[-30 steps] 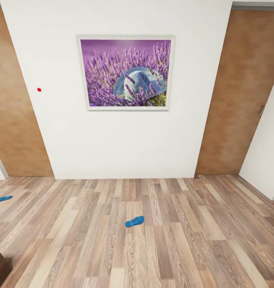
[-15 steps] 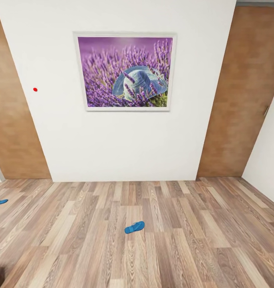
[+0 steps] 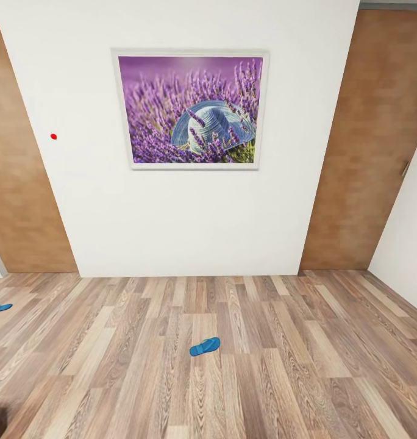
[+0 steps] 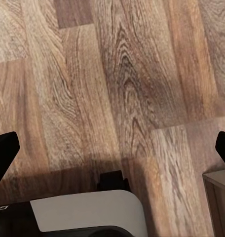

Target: In the bedroom, move the book from the bed onto either nightstand, and place the two sandals side by side next to the bed.

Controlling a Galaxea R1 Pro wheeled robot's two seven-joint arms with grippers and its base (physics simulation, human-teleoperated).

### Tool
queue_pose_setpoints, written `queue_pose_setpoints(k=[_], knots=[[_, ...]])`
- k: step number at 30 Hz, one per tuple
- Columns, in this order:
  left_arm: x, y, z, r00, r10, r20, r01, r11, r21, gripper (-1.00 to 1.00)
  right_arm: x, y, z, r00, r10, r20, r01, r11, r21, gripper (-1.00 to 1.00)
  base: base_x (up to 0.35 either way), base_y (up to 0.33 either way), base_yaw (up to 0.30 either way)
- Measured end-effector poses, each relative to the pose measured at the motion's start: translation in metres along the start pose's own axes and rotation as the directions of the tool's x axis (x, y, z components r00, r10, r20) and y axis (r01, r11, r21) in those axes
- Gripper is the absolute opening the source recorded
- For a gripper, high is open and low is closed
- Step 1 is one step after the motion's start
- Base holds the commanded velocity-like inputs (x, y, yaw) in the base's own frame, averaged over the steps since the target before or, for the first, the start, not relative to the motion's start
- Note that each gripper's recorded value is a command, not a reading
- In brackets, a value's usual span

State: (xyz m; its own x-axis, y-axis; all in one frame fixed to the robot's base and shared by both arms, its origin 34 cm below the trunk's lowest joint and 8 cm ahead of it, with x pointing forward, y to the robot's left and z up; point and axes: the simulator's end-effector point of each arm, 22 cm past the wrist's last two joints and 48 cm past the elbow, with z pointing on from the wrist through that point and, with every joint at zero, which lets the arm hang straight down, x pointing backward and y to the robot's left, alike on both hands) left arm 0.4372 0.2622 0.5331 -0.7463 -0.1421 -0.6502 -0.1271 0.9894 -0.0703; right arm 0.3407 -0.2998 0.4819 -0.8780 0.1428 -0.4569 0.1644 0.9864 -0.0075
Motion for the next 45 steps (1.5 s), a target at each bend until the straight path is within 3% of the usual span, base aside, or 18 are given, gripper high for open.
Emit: queue_pose_setpoints(k=[45], knots=[[0.02, 0.003, 0.001, 0.999, 0.001, -0.048, -0.002, 1.0, -0.007, 1.0, 0.019, -0.003, 0.001, 0.999, -0.004, -0.047, 0.005, 1.0, 0.008, 1.0, 0.0, 0.0, 0.0]])
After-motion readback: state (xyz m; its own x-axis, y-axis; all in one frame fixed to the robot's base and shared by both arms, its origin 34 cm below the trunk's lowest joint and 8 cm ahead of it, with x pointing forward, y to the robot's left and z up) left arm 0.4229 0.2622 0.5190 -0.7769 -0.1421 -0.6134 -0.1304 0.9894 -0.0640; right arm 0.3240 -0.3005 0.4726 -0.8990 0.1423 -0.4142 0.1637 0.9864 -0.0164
